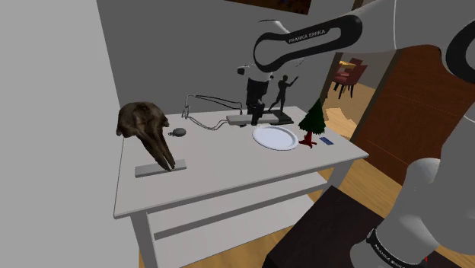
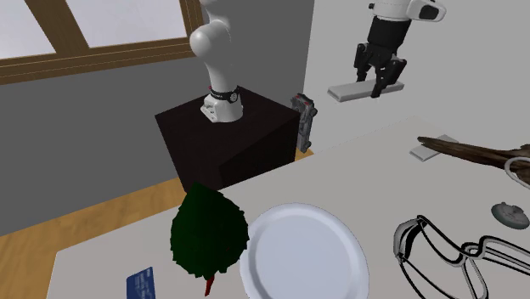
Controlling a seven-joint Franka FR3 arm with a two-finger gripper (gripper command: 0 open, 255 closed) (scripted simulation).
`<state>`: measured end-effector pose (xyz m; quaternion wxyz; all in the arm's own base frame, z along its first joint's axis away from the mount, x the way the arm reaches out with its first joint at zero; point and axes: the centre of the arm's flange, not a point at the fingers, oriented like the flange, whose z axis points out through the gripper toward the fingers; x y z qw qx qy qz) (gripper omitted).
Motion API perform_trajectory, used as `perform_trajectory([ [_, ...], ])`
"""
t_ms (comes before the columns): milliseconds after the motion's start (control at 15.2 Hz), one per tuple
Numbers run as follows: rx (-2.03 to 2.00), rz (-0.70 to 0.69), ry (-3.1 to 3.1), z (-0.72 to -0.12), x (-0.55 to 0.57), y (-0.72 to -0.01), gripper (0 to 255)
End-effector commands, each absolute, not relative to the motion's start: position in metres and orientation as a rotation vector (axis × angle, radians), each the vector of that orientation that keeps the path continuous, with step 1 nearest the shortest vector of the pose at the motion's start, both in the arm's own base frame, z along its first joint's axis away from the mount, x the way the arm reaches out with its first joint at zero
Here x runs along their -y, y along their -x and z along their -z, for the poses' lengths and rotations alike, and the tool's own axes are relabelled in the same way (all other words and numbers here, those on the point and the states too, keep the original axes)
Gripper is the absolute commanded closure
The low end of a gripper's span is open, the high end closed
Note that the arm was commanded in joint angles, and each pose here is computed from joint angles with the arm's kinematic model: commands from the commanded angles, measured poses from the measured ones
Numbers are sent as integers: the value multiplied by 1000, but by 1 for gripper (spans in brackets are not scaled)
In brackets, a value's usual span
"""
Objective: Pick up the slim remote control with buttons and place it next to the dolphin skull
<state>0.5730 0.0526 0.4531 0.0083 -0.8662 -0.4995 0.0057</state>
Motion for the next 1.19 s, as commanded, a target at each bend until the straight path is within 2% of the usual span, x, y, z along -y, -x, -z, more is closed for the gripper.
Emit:
perform_trajectory([
  [0,1559,-17,2708,-454,-79,-579,255],
  [1122,1559,-17,2708,-455,-293,-645,255],
])
